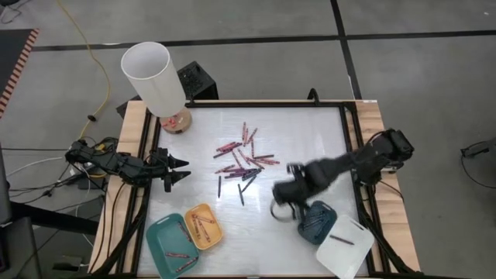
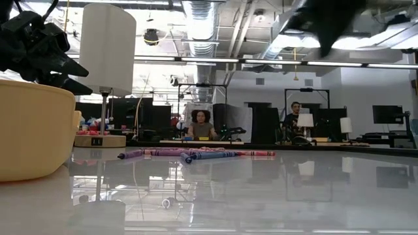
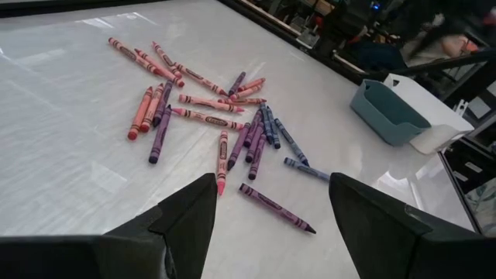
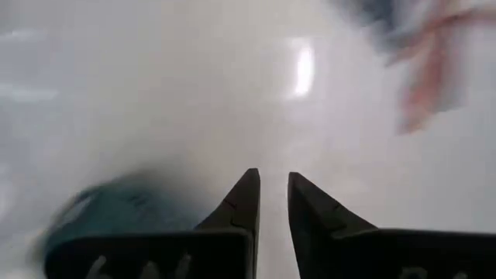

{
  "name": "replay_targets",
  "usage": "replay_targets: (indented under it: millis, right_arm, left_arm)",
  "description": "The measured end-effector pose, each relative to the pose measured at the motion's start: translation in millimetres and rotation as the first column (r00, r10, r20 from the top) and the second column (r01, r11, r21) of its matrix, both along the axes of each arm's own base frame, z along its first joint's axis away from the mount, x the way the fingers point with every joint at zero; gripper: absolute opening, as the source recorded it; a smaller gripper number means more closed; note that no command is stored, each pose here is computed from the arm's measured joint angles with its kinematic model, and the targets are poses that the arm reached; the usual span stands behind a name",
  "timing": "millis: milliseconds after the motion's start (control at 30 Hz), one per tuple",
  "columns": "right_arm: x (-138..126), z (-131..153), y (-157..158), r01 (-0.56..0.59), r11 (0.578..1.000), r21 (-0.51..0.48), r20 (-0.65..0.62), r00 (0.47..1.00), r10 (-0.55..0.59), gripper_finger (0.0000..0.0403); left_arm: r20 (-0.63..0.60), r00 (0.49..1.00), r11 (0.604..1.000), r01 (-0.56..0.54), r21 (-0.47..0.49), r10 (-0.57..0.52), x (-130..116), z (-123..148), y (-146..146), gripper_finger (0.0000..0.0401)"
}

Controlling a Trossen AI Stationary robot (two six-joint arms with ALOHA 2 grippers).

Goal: Sort crayons
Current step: Put the purple crayon into the white bin

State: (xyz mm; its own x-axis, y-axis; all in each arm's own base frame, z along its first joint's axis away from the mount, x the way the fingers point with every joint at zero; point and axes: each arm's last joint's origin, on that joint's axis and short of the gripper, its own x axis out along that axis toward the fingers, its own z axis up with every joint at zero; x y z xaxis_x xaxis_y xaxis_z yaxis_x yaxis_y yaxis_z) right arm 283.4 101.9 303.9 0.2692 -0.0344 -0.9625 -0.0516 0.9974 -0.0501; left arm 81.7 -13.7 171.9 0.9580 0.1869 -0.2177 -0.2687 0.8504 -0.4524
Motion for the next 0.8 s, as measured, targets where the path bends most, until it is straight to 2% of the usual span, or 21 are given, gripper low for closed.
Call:
replay_targets:
  millis: [167, 433, 633, 800]
  right_arm:
    - [21.0, 11.8, -53.5, 0.052, 0.996, -0.074, 0.14, 0.989, -0.041, 0.0064]
    - [32.9, 10.3, -128.8, 0.077, 0.985, -0.153, 0.176, 0.983, -0.05, 0.0064]
    - [35.0, -6.8, -161.0, 0.1, 0.986, -0.134, 0.2, 0.977, -0.072, 0.0064]
    - [39.8, -27.6, -173.0, 0.075, 0.988, -0.135, 0.19, 0.981, -0.049, 0.0064]
  left_arm:
    - [0.0, 1.0, 1.0, -0.001, 0.0, 0.001, 0.0, 0.0, 0.0, 0.024]
    - [0.0, 1.0, 1.0, 0.0, 0.0, 0.0, 0.0, 0.0, 0.0, 0.024]
    - [0.0, 1.0, 1.0, 0.0, 0.0, 0.0, 0.0, 0.0, 0.0, 0.024]
    - [0.0, 1.0, 1.0, -0.001, 0.0, 0.001, 0.0, 0.0, 0.0, 0.024]
